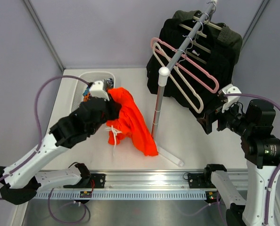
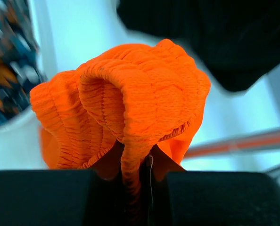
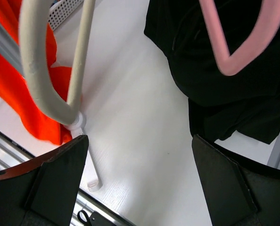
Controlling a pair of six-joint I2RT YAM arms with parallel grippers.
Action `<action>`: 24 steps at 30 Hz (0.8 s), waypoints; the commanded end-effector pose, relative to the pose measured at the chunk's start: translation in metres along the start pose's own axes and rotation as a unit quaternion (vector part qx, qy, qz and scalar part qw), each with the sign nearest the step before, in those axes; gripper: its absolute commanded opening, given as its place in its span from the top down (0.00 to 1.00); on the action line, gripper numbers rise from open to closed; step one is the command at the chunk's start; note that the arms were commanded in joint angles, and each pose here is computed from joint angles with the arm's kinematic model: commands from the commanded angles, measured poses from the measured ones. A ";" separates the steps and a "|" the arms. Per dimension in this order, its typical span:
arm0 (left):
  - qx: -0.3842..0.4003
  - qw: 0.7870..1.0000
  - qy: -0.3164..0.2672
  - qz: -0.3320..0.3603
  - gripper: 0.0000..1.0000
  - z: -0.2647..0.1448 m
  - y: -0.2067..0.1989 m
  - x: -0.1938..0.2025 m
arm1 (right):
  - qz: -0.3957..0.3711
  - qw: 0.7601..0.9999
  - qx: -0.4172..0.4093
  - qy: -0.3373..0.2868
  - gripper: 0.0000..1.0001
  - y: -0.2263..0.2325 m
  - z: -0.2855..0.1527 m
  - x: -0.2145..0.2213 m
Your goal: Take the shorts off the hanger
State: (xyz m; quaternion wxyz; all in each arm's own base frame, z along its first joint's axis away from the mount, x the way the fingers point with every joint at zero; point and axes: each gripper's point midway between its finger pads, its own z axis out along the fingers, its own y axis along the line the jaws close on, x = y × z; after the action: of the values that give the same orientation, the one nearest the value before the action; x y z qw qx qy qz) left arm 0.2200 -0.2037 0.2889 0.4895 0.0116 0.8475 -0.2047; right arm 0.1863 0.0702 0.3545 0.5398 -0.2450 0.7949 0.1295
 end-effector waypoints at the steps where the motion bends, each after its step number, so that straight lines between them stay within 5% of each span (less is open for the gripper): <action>1: -0.057 0.993 -0.099 0.003 1.00 -0.020 0.019 -0.080 | -0.006 0.999 -0.005 -0.047 0.00 0.005 -0.004 -0.017; 13: -0.117 0.947 -0.295 -0.039 1.00 -0.060 0.033 -0.270 | 0.000 0.998 -0.011 -0.067 0.00 0.010 0.000 -0.013; 19: -0.192 0.904 -0.381 -0.033 1.00 -0.084 0.059 -0.320 | 0.013 0.997 -0.018 -0.073 0.01 0.013 0.004 -0.007; 24: -0.249 0.886 -0.391 -0.011 1.00 -0.080 0.088 -0.340 | 0.018 0.997 -0.021 -0.075 0.01 0.014 0.007 -0.002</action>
State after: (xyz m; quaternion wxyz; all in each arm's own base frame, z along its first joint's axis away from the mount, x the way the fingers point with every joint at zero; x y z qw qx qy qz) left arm 0.3513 -0.0622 0.5322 0.7212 -0.1597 0.6741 -0.0058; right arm 0.1825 0.0815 0.3421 0.5691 -0.2283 0.7727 0.1641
